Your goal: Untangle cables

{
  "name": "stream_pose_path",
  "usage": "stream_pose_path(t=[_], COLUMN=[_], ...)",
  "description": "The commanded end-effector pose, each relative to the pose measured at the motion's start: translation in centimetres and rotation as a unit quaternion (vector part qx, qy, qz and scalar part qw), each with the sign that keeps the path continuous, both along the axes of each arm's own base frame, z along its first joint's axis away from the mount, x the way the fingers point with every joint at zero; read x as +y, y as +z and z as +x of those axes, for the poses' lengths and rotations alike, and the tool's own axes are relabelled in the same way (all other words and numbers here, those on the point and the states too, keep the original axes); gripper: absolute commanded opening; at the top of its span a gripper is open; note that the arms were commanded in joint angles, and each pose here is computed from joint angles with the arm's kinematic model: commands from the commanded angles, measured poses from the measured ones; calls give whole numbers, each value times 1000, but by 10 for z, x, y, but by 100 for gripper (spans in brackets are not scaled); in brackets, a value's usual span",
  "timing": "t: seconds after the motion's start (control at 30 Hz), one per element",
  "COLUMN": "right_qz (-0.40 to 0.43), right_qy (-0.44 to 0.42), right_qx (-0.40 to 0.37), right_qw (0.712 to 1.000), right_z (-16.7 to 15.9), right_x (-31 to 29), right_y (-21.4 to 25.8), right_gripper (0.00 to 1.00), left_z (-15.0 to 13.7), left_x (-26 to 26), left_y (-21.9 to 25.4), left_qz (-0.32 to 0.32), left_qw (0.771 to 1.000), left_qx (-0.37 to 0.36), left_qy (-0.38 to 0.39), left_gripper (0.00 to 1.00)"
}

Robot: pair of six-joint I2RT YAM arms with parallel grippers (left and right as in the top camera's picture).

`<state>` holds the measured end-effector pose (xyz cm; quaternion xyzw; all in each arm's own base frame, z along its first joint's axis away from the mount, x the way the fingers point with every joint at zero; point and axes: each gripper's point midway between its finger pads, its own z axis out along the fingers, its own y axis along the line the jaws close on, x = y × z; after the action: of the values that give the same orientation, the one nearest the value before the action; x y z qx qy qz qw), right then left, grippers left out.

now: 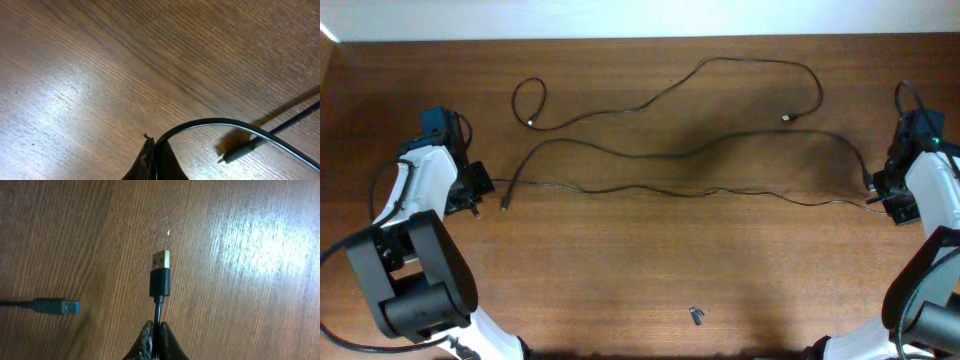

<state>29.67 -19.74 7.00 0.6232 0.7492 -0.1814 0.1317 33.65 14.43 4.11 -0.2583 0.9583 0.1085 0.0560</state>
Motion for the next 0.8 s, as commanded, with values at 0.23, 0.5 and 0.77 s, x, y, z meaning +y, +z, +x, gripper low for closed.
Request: stream_pose_path(t=[0.23, 0.5, 0.77], right_qz=[0, 2, 0], right_qy=[-6, -6, -6], right_qx=[13, 16, 11], right_qw=[1000, 1000, 1000], right_z=[-15, -20, -18], right_x=[1, 4, 3], right_y=[-21, -32, -32], right_gripper=[4, 4, 72], left_z=[-21, -29, -26], left_x=[-7, -9, -8], left_y=[-36, -50, -50], left_qz=[-12, -12, -10], left_qw=[1000, 1000, 1000], left_qx=[11, 11, 7], left_qy=[10, 10, 10], left_gripper=[0, 0, 99])
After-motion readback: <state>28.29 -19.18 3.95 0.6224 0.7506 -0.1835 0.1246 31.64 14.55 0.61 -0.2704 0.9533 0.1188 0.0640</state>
